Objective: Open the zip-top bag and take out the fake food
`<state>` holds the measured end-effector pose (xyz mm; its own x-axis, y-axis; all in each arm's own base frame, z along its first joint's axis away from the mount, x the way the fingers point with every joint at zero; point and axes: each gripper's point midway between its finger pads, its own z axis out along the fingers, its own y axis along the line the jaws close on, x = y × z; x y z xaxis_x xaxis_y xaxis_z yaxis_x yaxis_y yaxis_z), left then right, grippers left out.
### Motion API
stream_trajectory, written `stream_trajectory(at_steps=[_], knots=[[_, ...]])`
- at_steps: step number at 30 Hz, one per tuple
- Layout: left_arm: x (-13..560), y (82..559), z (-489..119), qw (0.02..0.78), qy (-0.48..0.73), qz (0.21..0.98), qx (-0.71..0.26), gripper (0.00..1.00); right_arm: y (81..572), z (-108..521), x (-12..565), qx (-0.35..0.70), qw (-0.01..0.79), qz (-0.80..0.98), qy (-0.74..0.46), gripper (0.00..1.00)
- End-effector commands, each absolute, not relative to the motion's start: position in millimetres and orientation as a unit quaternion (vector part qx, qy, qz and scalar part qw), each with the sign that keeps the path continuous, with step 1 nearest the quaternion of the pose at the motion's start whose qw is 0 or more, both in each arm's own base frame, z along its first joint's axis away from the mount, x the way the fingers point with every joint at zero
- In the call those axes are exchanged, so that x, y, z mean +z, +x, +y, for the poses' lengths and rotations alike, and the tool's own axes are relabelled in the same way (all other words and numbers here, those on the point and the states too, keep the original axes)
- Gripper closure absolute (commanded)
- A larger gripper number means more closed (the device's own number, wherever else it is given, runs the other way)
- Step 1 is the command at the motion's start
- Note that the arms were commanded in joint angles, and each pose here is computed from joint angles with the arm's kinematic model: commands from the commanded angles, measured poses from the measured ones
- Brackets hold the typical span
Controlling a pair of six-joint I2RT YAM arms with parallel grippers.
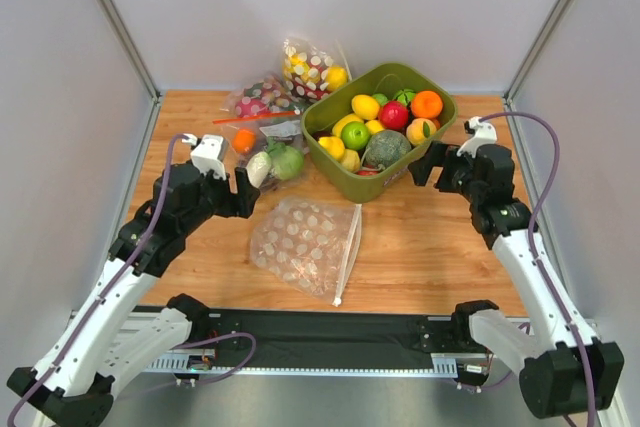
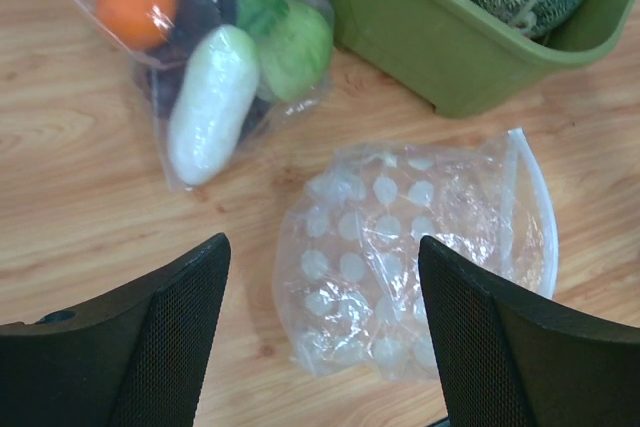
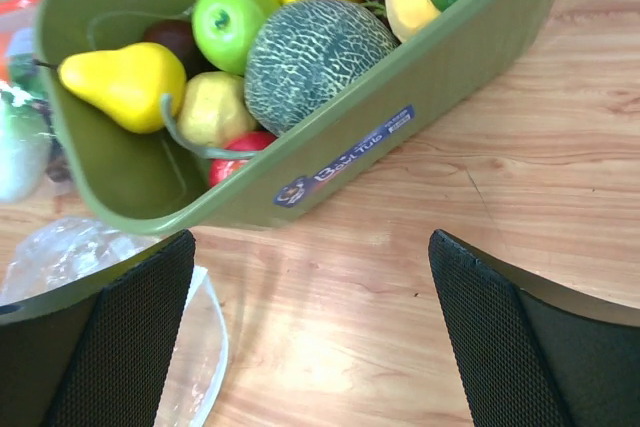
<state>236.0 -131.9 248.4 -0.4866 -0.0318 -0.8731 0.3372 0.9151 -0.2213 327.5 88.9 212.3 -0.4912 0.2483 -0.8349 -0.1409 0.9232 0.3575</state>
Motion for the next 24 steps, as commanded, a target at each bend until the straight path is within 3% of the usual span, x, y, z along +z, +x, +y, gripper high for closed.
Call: stream_trajectory(at_steps=[1, 24], knots=[[263.5, 237.3, -106.5, 0.515, 0.101, 0.843, -0.117, 0.17, 307.4, 85.5, 236.0, 0.198, 0.525, 0.827, 0.037, 0.00], [287.7, 258.5, -96.4, 0.573, 0.103, 0.810, -0.074, 0.15, 285.9, 61.1, 253.8, 0.139, 0.557, 0.818, 0.036, 0.00]])
